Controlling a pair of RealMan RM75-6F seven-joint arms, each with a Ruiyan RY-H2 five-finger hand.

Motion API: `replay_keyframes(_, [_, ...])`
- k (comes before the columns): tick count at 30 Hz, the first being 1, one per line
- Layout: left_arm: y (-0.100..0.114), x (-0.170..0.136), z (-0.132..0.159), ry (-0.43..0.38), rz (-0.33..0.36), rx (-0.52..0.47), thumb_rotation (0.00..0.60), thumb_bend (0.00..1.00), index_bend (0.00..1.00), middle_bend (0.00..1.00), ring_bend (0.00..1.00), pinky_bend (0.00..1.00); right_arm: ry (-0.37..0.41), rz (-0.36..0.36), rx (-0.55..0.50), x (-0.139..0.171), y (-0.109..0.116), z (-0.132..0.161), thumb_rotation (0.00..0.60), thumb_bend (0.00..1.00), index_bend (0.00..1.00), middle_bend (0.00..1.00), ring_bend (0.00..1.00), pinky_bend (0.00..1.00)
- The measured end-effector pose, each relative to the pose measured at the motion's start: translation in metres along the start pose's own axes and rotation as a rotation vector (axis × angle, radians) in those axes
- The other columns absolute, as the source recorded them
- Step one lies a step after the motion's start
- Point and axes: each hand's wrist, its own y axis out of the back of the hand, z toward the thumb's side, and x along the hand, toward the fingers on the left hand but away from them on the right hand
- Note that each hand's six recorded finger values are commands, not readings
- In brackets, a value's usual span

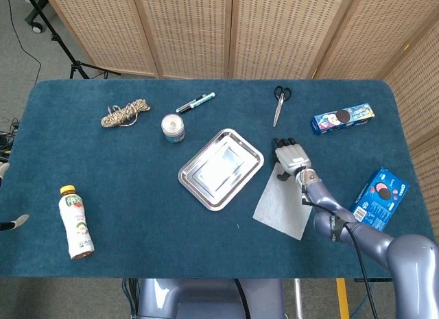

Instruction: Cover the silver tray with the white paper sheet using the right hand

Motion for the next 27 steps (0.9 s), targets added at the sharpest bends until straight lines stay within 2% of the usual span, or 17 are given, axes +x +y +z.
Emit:
replay_keyframes(5, [0.000, 0.000, -0.001, 0.002, 0.001, -0.001, 0.600, 0.00, 0.00, 0.00, 0.00, 0.00, 0.005, 0.003, 0.006, -0.001, -0.002, 0.001, 0.600, 0.37, 0.41, 0.00, 0.00, 0.00])
replay_keyframes(13, [0.000, 0.000, 0.000, 0.000, -0.002, 0.000, 0.600, 0.00, 0.00, 0.00, 0.00, 0.00, 0.012, -0.003, 0.009, 0.000, -0.002, 0.001, 0.600, 0.45, 0.62, 0.00, 0.00, 0.00])
replay_keyframes(20, [-0.001, 0.000, 0.000, 0.000, -0.003, 0.002, 0.600, 0.00, 0.00, 0.00, 0.00, 0.00, 0.016, -0.019, -0.012, 0.001, -0.001, -0.002, 0.600, 0.49, 0.65, 0.00, 0.00, 0.00])
replay_keyframes(27, [-0.001, 0.000, 0.000, -0.002, -0.004, 0.000, 0.600, 0.00, 0.00, 0.00, 0.00, 0.00, 0.023, -0.046, -0.035, 0.006, 0.010, -0.007, 0.600, 0.53, 0.65, 0.00, 0.00, 0.00])
